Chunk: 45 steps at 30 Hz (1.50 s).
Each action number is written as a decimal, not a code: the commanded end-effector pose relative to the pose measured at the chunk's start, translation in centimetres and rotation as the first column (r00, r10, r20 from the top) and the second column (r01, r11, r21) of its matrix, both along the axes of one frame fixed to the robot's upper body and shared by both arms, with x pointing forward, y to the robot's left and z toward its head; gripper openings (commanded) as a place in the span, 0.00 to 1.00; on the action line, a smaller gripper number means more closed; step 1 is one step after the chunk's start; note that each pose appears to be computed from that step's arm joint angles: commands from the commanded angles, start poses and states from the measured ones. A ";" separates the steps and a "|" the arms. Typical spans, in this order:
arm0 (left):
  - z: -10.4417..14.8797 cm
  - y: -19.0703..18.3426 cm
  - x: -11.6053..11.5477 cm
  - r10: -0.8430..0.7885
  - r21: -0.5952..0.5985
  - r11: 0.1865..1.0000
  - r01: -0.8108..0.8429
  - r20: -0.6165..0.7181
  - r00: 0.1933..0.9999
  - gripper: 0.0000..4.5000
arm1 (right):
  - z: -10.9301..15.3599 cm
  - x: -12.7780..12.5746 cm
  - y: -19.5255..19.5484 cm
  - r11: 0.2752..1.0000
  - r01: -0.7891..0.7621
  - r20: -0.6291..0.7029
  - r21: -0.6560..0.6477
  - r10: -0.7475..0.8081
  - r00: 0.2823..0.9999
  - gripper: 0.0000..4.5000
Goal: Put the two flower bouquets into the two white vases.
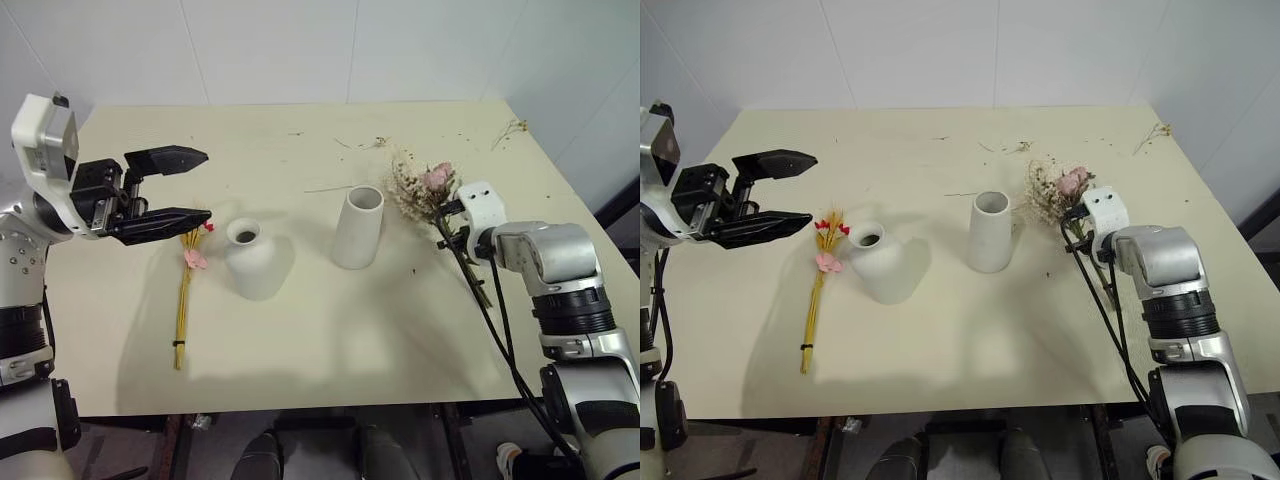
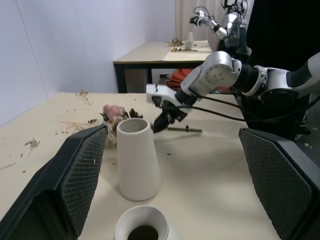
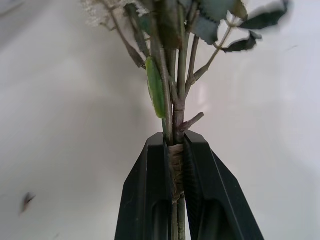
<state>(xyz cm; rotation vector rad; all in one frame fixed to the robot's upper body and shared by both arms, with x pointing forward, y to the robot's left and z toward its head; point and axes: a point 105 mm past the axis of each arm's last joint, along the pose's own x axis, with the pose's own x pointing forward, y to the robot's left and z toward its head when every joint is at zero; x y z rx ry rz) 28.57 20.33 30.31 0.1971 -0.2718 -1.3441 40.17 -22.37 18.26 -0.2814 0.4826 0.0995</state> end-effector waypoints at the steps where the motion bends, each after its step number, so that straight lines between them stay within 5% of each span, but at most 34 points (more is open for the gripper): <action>1: 0.9 0.0 -0.2 -0.002 0.026 1.000 0.001 0.039 0.999 1.00 | 7.0 0.5 0.2 0.999 0.021 0.352 -0.028 -0.010 0.936 0.01; 10: 0.7 -0.6 0.5 -0.029 0.035 0.999 0.029 0.025 0.999 1.00 | 15.9 -0.1 2.8 0.986 -0.066 0.734 0.154 -0.070 0.676 0.01; 13: 0.5 -0.6 0.8 -0.029 0.045 0.999 0.028 0.015 0.999 1.00 | 19.2 -1.5 6.4 0.956 -0.247 0.855 0.160 -0.009 0.519 0.01; 19: 0.5 -0.5 1.0 -0.020 0.049 0.999 0.020 0.009 1.000 1.00 | 20.5 -3.6 11.9 0.840 -0.521 0.918 0.150 0.078 0.389 0.01; 31: 1.4 0.7 1.4 0.079 0.036 0.996 -0.081 0.046 0.996 1.00 | 17.7 -5.0 16.4 0.701 -0.694 0.904 0.165 0.174 0.391 0.01; 45: 2.8 2.2 0.4 0.138 0.004 0.990 -0.139 0.055 0.989 1.00 | 13.8 -4.8 16.4 0.708 -0.682 0.871 0.184 0.205 0.447 0.01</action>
